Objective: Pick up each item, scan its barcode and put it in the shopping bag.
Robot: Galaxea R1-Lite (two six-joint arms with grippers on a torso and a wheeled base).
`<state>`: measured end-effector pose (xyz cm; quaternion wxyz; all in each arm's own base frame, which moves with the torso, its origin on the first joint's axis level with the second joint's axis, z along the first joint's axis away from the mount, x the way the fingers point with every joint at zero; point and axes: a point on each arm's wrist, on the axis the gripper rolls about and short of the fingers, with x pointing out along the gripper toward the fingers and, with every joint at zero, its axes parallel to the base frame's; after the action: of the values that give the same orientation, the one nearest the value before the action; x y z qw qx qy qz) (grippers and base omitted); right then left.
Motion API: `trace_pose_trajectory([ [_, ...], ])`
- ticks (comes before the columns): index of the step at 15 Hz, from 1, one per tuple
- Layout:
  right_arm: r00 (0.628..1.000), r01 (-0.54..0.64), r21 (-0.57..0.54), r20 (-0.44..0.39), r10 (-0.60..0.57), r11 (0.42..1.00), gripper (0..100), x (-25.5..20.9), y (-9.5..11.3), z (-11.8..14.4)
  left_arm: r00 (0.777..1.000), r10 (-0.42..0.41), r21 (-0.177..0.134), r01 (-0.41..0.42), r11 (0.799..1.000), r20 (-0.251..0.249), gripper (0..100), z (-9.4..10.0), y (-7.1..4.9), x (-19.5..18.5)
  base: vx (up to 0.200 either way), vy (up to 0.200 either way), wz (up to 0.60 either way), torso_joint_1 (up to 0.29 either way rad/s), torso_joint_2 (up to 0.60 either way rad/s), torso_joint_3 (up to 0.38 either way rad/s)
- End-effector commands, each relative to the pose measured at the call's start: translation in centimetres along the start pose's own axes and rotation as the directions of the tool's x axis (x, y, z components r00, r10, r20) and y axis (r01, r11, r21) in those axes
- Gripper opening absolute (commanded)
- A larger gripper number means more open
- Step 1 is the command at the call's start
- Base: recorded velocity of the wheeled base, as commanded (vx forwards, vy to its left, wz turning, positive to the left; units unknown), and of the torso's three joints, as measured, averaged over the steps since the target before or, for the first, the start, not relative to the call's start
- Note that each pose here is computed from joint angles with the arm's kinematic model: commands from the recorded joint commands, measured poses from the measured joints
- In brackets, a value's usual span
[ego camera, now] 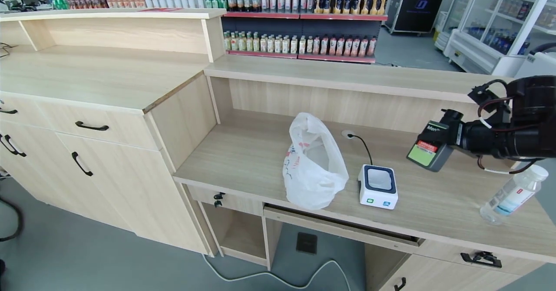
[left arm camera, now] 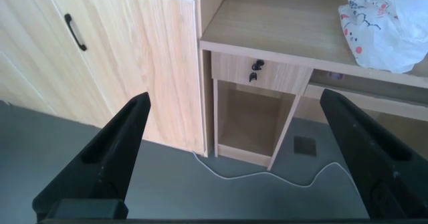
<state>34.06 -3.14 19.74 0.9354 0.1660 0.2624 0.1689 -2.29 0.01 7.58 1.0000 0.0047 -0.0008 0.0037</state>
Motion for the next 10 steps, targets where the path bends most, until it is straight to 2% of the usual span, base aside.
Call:
trace_pose_trajectory([
  [1, 0.996, -0.001, -0.018, -0.091, -0.001, 1.000, 0, 2.5, -1.3, -1.8, 1.000, 0.002, 0.000, -0.002, 1.000, 0.001, 100, 0.0, 0.0, 0.0, 0.000, 0.000, 0.00, 0.000, 0.00, 0.000],
  [3, 0.991, -0.006, -0.075, -0.135, -0.004, 0.997, 0, 3.2, -1.9, -2.5, 1.000, 0.000, 0.000, 0.000, 1.000, 0.001, 100, 0.0, 0.0, 0.0, 0.000, 0.000, 0.00, 0.000, 0.00, 0.000],
  [10, 0.984, -0.089, -0.060, -0.161, 0.078, 0.994, 0, 4.4, -2.5, -2.9, 1.000, 0.000, 0.000, 0.000, 1.000, 0.000, 100, 0.0, 0.0, 0.0, 0.000, 0.000, 0.00, 0.000, 0.00, 0.000],
])
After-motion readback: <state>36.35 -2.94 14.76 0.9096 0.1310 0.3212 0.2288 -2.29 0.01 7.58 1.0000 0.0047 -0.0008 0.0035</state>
